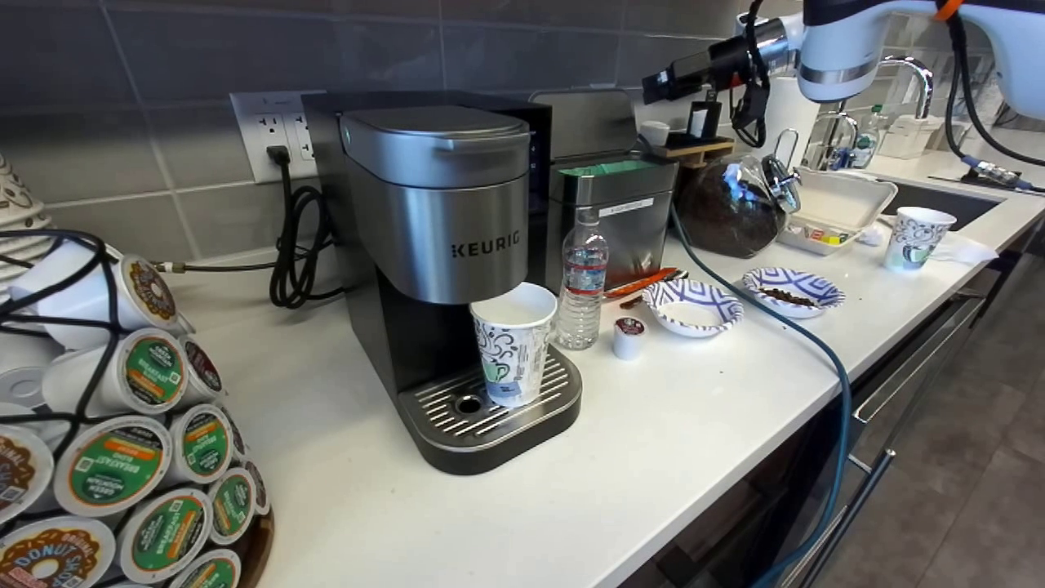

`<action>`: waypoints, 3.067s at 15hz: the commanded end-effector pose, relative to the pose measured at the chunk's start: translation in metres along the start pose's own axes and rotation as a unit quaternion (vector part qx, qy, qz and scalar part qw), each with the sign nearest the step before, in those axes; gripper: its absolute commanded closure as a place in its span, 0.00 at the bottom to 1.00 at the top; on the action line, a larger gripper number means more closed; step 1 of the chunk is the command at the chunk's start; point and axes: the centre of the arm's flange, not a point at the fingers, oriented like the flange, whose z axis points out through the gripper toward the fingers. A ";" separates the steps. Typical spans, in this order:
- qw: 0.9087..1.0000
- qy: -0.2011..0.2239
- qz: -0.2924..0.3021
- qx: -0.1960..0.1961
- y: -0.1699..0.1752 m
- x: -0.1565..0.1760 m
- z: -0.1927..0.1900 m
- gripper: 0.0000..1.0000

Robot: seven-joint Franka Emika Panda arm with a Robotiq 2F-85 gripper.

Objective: Close the lid of the bin

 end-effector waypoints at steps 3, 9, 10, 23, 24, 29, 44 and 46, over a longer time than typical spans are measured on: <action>0.997 0.036 -0.054 -0.050 0.026 0.020 0.035 0.00; 0.989 0.053 -0.094 -0.104 0.026 0.017 0.037 0.00; 0.989 0.049 -0.094 -0.104 0.026 0.016 0.038 0.00; 0.991 0.021 -0.107 -0.074 0.018 -0.011 0.069 0.00; 0.992 0.017 -0.105 -0.071 0.018 -0.014 0.070 0.00; 0.996 0.003 -0.085 -0.016 0.007 -0.021 0.071 0.00; 0.994 -0.095 0.051 0.019 -0.013 -0.026 0.009 0.00; 0.990 -0.119 0.078 0.005 -0.010 -0.033 0.003 0.00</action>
